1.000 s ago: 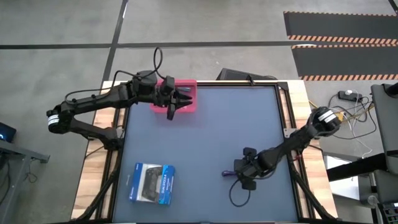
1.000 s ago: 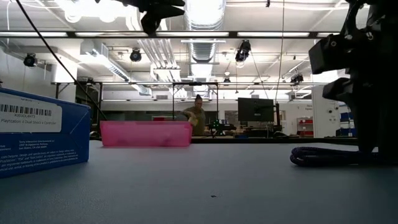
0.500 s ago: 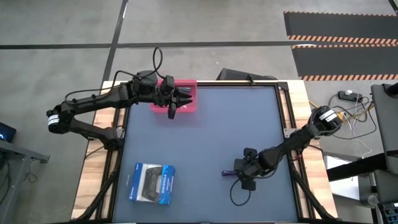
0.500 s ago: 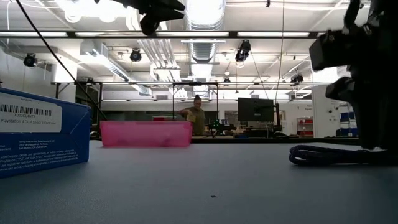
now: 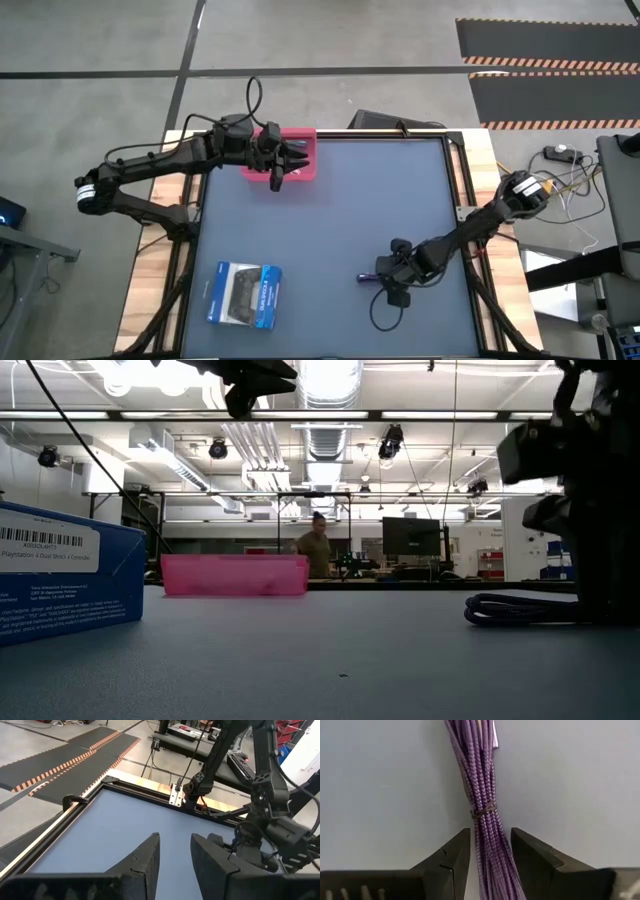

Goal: Pick and place USB-C Cables
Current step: Put the violet charger cable into the pink bin

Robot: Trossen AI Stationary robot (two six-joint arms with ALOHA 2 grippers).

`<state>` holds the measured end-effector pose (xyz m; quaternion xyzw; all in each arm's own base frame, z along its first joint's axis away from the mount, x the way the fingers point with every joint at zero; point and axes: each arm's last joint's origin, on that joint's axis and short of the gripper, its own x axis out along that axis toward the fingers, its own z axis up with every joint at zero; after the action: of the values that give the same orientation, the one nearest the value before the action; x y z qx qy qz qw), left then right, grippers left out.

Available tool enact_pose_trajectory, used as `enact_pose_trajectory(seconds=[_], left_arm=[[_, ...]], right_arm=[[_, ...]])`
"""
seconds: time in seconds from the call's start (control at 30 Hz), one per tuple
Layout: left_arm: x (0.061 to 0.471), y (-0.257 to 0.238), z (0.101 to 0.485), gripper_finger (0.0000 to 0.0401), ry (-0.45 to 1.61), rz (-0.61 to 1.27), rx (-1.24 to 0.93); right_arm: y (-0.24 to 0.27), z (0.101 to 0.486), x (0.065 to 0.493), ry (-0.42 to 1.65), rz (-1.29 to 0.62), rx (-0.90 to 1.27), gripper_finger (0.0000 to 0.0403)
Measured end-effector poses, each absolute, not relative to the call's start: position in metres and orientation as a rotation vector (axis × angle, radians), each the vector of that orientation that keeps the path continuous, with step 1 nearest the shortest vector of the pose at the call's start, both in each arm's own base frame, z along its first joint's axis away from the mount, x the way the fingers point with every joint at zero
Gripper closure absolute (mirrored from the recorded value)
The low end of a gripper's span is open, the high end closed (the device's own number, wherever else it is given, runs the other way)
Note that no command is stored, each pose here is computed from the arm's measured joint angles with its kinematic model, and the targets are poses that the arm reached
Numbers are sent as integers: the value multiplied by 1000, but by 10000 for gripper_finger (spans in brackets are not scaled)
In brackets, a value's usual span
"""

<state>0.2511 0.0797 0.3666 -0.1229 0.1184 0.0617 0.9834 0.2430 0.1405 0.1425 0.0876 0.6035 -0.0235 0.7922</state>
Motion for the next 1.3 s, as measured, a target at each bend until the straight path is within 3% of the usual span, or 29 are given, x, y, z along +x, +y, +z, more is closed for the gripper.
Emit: enact_pose_trajectory(seconds=[0.3, 0.6, 0.87, 1.03, 1.3], left_arm=[[251, 80, 366, 308, 238, 124, -247], [251, 80, 367, 308, 236, 123, -240], [251, 80, 369, 308, 214, 121, -234], [252, 80, 371, 308, 197, 120, -235], [254, 81, 378, 308, 117, 115, -213]], right_arm=[[140, 129, 246, 1317, -71, 166, 273], [135, 128, 245, 1324, -87, 204, 375], [127, 151, 234, 1333, -61, 278, 383], [106, 188, 232, 1196, -134, 404, 384], [42, 241, 239, 760, -351, 488, 385]])
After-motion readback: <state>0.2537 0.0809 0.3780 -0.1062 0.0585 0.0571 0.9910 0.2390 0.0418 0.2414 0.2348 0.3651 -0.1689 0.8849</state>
